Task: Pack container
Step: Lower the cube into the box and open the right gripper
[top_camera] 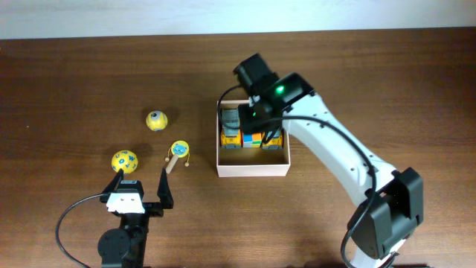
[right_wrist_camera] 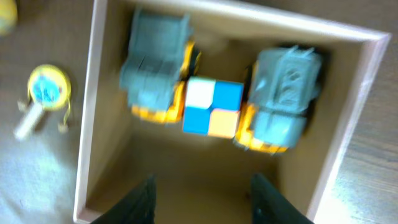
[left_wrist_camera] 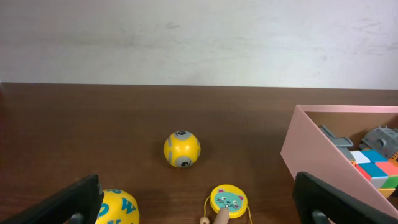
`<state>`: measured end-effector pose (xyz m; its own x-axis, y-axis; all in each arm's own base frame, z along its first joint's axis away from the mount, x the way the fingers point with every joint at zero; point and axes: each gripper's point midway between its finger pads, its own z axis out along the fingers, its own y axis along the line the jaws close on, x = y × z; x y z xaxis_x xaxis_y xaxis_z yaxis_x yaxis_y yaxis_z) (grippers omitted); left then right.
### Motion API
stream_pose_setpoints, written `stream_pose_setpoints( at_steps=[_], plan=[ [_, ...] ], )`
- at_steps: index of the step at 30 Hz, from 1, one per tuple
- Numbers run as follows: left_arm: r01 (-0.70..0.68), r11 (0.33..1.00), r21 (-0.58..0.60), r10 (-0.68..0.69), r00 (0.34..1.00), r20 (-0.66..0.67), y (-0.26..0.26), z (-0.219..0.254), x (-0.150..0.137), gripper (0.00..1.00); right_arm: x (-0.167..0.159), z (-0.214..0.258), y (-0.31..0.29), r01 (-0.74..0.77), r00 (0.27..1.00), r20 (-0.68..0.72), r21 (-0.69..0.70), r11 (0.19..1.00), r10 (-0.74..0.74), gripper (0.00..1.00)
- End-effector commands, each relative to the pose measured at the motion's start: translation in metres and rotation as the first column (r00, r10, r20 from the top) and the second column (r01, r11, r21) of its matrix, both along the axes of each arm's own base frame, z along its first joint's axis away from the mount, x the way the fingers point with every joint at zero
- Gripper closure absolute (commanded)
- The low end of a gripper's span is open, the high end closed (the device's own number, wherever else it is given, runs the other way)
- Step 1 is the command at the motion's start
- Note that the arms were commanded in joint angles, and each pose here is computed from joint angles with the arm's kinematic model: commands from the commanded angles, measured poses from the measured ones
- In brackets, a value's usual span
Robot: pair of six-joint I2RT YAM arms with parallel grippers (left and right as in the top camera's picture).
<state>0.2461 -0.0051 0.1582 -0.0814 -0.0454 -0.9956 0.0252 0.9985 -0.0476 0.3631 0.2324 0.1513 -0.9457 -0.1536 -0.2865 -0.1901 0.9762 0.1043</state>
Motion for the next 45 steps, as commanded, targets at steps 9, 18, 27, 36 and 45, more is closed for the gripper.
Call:
stream_pose_setpoints(
  at_steps=[9,18,27,36,45],
  plan=[
    [0.010,1.000,0.014,-0.010,1.000,-0.007,-0.001,-0.004,0.000,0.01,-0.041,-0.065,0.008,-0.069,0.993,-0.105,-0.062,0.996,0.062,0.73],
    [0.010,1.000,0.014,-0.010,1.000,-0.007,-0.001,-0.004,0.000,0.01,-0.033,-0.079,0.008,-0.061,0.996,-0.075,-0.044,0.997,0.057,0.74],
    [0.010,1.000,0.014,-0.010,1.000,-0.007,-0.001,-0.004,0.000,0.01,-0.033,-0.092,0.008,-0.059,0.997,-0.061,-0.035,0.998,0.057,0.83],
    [0.010,1.000,0.014,-0.010,1.000,-0.007,-0.001,-0.004,0.000,0.01,-0.030,-0.100,0.010,-0.059,0.997,-0.046,-0.026,0.998,0.057,0.86],
    [0.010,1.000,0.014,-0.010,1.000,-0.007,-0.001,-0.004,0.000,0.01,-0.024,-0.116,0.008,-0.051,0.998,-0.044,-0.057,0.997,0.048,0.86]
  ],
)
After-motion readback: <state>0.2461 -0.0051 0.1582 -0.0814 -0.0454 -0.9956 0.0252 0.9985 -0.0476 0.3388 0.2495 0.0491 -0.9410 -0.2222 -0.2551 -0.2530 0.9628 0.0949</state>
